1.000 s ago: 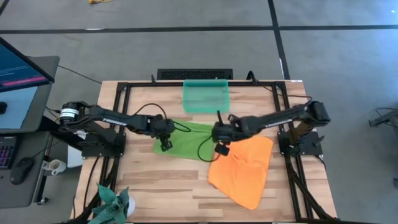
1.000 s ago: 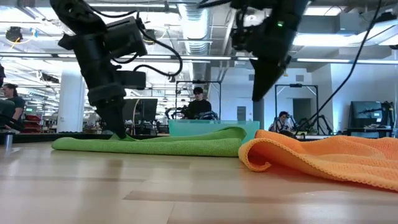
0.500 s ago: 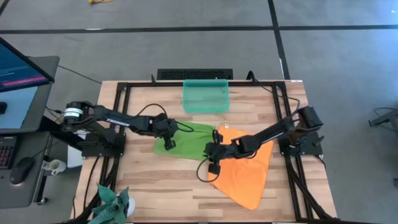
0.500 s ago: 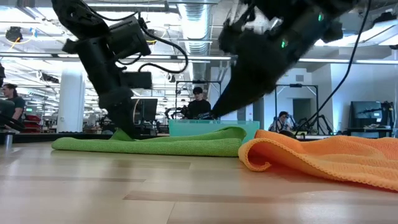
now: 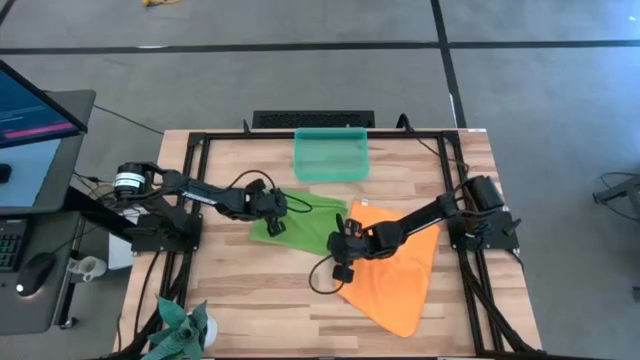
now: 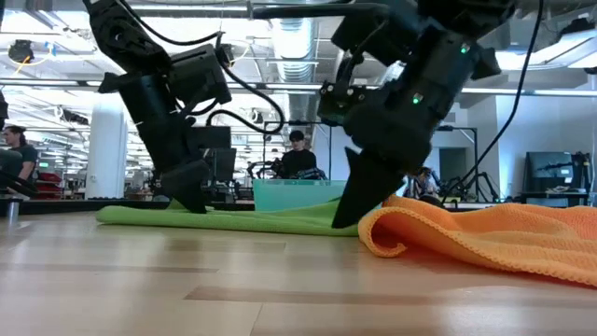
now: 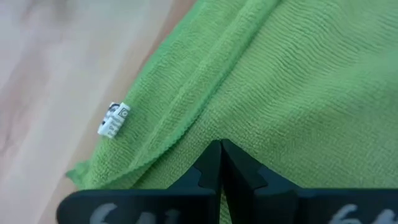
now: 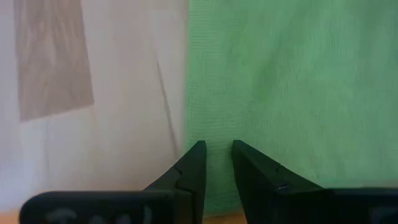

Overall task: Roll microfiber towels into tight, uniform cylinder then place into a basket
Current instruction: Fold the green microfiber towel

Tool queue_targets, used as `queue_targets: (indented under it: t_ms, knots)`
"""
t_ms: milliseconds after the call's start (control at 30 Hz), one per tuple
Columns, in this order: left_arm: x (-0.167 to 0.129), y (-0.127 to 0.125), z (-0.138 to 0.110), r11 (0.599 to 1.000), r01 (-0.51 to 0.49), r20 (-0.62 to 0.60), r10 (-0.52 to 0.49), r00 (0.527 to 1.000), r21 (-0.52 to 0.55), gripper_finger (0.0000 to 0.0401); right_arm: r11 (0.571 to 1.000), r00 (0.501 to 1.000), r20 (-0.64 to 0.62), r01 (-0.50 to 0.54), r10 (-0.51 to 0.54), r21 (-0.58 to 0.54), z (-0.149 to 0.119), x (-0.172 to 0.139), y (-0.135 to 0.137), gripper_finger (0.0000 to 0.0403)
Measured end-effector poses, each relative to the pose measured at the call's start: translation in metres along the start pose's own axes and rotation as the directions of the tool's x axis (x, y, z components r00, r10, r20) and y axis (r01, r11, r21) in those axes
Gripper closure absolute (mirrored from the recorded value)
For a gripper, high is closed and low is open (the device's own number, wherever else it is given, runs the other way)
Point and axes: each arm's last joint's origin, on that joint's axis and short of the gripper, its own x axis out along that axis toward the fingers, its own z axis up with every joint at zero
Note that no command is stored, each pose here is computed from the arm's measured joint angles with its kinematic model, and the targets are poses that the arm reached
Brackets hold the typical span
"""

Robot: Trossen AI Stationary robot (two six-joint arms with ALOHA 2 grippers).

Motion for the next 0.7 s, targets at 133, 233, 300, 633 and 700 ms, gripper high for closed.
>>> queue_targets:
  t_ms: [133, 233, 300, 633, 700]
  knots:
    - [-0.001, -0.001, -0.001, 1.0, 0.002, -0.006, -0.002, 1.0, -0.024, 0.0401, 1.0, 1.0, -0.012, 0.002, -0.002, -0.004, -0.005, -0.002, 0.007, 0.0302]
    - [-0.002, -0.006, -0.002, 1.0, 0.009, -0.002, -0.009, 1.0, -0.014, 0.0401, 1.0, 1.0, -0.013, 0.0, -0.001, -0.013, -0.005, -0.002, 0.008, 0.0302]
    - [-0.006, -0.01, -0.003, 1.0, 0.025, 0.004, -0.025, 1.0, -0.001, 0.0401, 1.0, 1.0, -0.017, 0.0, -0.001, -0.012, -0.003, -0.002, 0.007, 0.0302]
    - [-0.041, -0.04, -0.012, 0.979, 0.194, 0.059, -0.198, 0.978, 0.066, 0.0401, 0.99, 0.993, -0.043, 0.108, -0.112, -0.089, 0.036, -0.022, 0.004, 0.0302]
    - [-0.048, -0.048, -0.017, 0.973, 0.219, 0.071, -0.224, 0.972, 0.078, 0.0401, 0.978, 0.983, -0.042, 0.175, -0.18, -0.115, 0.04, -0.026, 0.001, 0.0302]
